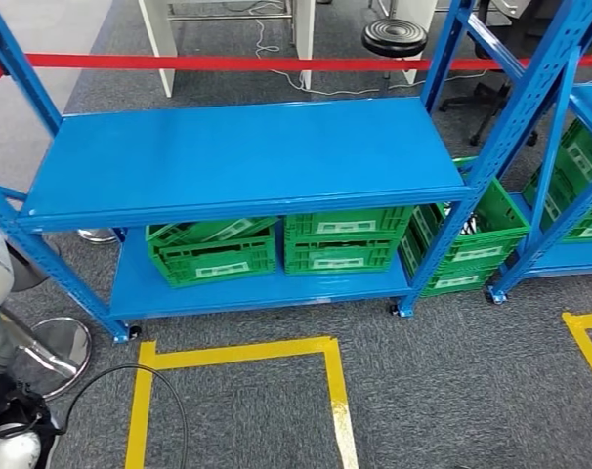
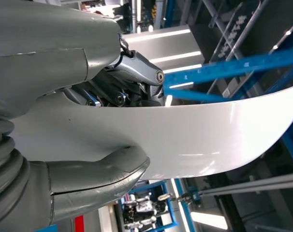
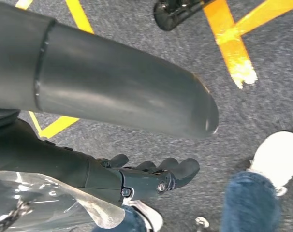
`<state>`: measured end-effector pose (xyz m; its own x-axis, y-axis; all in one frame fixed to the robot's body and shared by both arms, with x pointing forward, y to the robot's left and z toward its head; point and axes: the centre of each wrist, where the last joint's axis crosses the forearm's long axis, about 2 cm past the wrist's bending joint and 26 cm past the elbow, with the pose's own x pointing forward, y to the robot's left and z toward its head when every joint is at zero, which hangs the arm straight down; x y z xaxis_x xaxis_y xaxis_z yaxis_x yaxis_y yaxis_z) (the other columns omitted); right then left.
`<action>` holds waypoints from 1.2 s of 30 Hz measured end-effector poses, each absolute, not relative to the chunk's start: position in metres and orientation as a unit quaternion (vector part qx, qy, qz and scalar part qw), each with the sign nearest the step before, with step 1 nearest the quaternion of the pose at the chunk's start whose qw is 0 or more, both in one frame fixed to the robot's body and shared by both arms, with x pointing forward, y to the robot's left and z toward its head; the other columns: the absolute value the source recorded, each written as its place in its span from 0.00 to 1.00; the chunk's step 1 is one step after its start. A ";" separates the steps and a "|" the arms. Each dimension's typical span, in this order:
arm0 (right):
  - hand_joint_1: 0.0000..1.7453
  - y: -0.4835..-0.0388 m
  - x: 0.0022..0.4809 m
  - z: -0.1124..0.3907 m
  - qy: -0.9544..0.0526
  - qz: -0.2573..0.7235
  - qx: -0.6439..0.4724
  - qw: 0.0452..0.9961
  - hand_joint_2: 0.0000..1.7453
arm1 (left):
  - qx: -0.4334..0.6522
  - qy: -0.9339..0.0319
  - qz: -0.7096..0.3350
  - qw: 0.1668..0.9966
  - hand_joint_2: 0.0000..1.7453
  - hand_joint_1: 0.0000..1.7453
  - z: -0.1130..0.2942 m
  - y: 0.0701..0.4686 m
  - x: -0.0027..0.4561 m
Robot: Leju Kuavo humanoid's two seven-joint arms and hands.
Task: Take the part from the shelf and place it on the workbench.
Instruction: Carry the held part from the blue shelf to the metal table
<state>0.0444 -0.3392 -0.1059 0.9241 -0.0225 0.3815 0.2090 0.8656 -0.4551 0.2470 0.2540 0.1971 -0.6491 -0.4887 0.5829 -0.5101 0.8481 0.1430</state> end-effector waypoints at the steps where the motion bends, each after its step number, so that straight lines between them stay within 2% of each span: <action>1: 0.00 -0.339 0.044 -0.106 -0.185 -0.061 -0.252 0.948 0.00 | 0.275 -0.908 0.017 0.316 1.00 1.00 0.197 0.254 0.247; 19: 0.00 -0.333 0.044 -0.107 -0.192 -0.055 -0.244 0.949 0.00 | 0.283 -0.906 0.023 0.313 1.00 1.00 0.192 0.258 0.241; 29: 0.00 -0.329 0.039 -0.108 -0.215 -0.055 -0.200 0.954 0.00 | 0.303 -0.905 0.036 0.296 1.00 1.00 0.191 0.262 0.235; 36: 0.00 -0.328 0.036 -0.108 -0.204 0.007 -0.209 0.956 0.00 | 0.318 -0.911 0.043 0.260 1.00 1.00 0.192 0.261 0.233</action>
